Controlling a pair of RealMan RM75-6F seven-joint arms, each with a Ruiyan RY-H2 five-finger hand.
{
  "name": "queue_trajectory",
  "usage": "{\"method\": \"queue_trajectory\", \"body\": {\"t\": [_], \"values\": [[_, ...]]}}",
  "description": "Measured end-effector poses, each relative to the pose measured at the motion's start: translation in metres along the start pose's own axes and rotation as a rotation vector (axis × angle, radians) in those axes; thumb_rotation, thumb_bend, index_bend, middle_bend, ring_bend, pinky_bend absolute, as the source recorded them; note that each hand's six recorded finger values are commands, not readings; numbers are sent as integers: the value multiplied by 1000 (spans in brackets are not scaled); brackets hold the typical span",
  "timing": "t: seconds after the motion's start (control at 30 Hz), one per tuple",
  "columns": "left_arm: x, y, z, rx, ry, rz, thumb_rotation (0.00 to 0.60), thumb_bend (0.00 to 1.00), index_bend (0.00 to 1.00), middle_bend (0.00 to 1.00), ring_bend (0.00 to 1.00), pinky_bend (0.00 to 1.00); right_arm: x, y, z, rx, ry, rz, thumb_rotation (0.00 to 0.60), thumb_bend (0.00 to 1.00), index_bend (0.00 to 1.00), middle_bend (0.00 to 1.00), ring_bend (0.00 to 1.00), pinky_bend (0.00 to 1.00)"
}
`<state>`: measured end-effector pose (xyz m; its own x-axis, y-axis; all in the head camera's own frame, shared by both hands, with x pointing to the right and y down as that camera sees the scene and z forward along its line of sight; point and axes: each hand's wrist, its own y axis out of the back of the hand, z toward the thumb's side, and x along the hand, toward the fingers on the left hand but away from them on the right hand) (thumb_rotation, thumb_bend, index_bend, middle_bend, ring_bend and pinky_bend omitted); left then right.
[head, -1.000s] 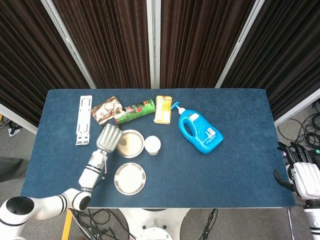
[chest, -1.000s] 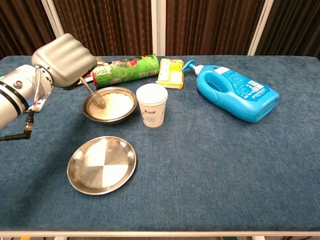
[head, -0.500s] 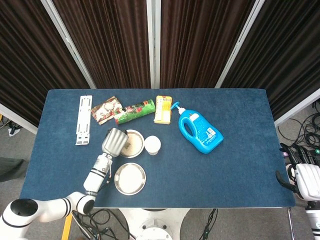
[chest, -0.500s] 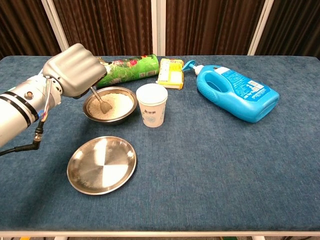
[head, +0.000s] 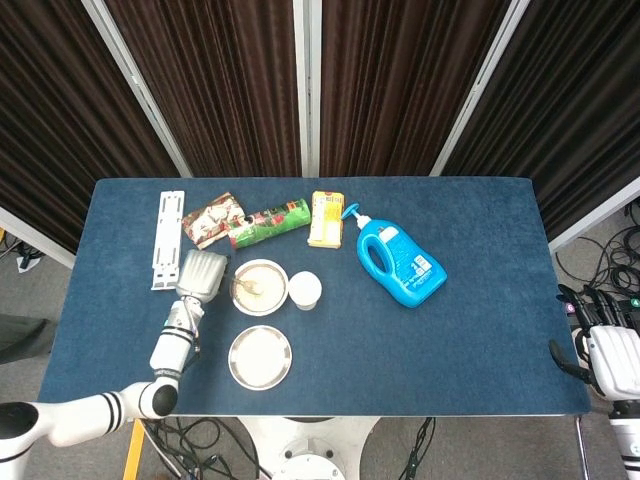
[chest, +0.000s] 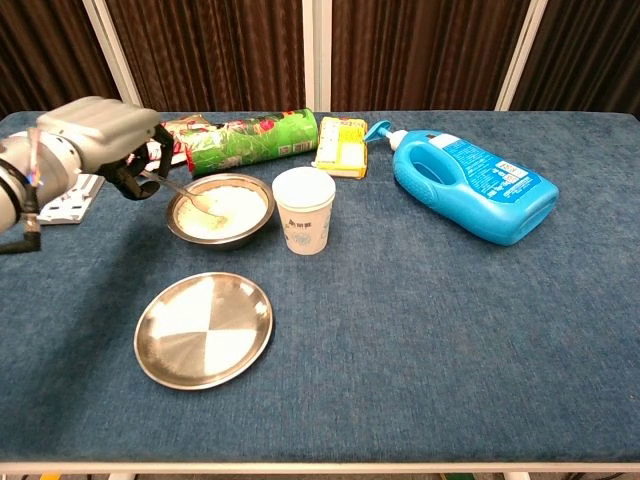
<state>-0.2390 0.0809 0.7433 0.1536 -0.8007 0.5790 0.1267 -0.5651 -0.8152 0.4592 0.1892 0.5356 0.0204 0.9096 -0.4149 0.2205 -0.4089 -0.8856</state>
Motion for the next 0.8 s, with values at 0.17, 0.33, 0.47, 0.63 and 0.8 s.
{"method": "queue_trajectory", "body": {"t": [0.17,0.33,0.47,0.63,0.8], "values": [[-1,10,-21,-170,37,-44,600,476,602,958,948,1000,-1,-1,3,1,6,1,600,296,82,209,0,0],[0,19,-19,-194,23,-43,600,475,602,958,948,1000,-2,-1,4,2,8,2,600,296,82,209,0,0],[1,26,-8,-182,-3,-38,600,476,602,958,948,1000,-3,-1,4,4,8,1,600,296,82,209,0,0],[3,37,8,-173,-36,-30,600,476,602,957,948,1000,-3,0,2,5,4,2,600,296,82,209,0,0],[9,53,26,-170,-63,-10,600,476,602,957,948,1000,-3,2,0,8,0,-1,600,296,82,209,0,0]]}}
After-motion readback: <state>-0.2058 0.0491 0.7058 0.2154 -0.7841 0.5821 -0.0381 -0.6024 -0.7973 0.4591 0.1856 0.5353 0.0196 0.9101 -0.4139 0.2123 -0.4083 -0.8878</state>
